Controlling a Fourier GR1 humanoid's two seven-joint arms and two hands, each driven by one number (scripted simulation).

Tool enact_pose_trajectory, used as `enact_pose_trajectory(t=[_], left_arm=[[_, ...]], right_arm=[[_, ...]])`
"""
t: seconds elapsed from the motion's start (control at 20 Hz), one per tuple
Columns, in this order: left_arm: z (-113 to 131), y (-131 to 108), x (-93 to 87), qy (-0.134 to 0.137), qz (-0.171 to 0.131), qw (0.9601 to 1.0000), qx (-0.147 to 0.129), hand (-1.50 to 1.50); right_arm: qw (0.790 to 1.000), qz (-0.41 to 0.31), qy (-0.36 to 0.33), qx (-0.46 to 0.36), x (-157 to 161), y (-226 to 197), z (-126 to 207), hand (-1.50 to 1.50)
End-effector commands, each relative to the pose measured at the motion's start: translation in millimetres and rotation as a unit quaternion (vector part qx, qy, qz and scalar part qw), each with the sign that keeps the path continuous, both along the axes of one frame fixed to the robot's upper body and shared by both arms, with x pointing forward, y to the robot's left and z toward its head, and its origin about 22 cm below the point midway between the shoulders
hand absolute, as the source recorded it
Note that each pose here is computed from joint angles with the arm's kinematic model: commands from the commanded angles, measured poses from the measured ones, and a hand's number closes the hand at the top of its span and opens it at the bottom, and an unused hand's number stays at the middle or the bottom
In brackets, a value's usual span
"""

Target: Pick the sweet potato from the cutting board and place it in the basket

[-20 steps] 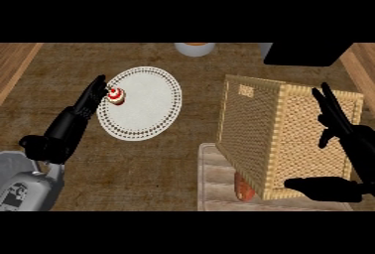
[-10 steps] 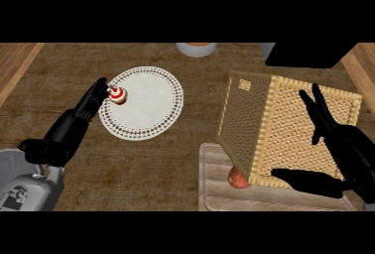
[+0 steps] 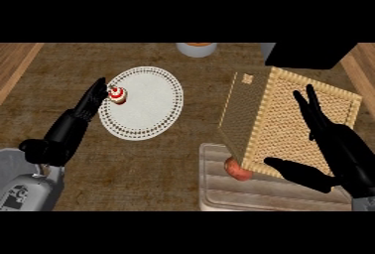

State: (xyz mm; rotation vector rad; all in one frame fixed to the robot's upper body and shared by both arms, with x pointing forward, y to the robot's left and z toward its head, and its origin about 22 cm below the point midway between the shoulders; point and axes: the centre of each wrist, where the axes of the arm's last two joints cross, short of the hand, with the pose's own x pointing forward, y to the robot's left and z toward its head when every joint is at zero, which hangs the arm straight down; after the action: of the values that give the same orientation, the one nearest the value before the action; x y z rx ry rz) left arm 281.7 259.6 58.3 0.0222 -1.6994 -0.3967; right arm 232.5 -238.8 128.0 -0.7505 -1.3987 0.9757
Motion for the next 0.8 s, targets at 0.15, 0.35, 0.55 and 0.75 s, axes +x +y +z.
enact_pose_trajectory(t=[0.15,0.35,0.55,0.75], left_arm=[[4.5,3.6,-1.2,-0.003,-0.012,0.9999,0.002,0.0],[12.1,-4.9,7.3,-0.011,0.002,0.9999,-0.003,0.0],[5.9,-5.7,3.5,-0.001,-0.008,1.0,0.004,0.0],[1.7,-2.4,1.9,0.0,-0.005,1.0,0.003,0.0]], right_arm=[[0.99,-0.035,0.132,-0.025,2.7,-0.5,-55.4,-1.5],[0.989,-0.028,0.147,-0.02,1.0,-6.7,-69.0,-1.5],[0.987,-0.011,0.158,-0.011,-1.0,1.7,-70.9,-1.5],[0.981,0.021,0.187,-0.051,-8.6,1.1,-76.8,1.5]])
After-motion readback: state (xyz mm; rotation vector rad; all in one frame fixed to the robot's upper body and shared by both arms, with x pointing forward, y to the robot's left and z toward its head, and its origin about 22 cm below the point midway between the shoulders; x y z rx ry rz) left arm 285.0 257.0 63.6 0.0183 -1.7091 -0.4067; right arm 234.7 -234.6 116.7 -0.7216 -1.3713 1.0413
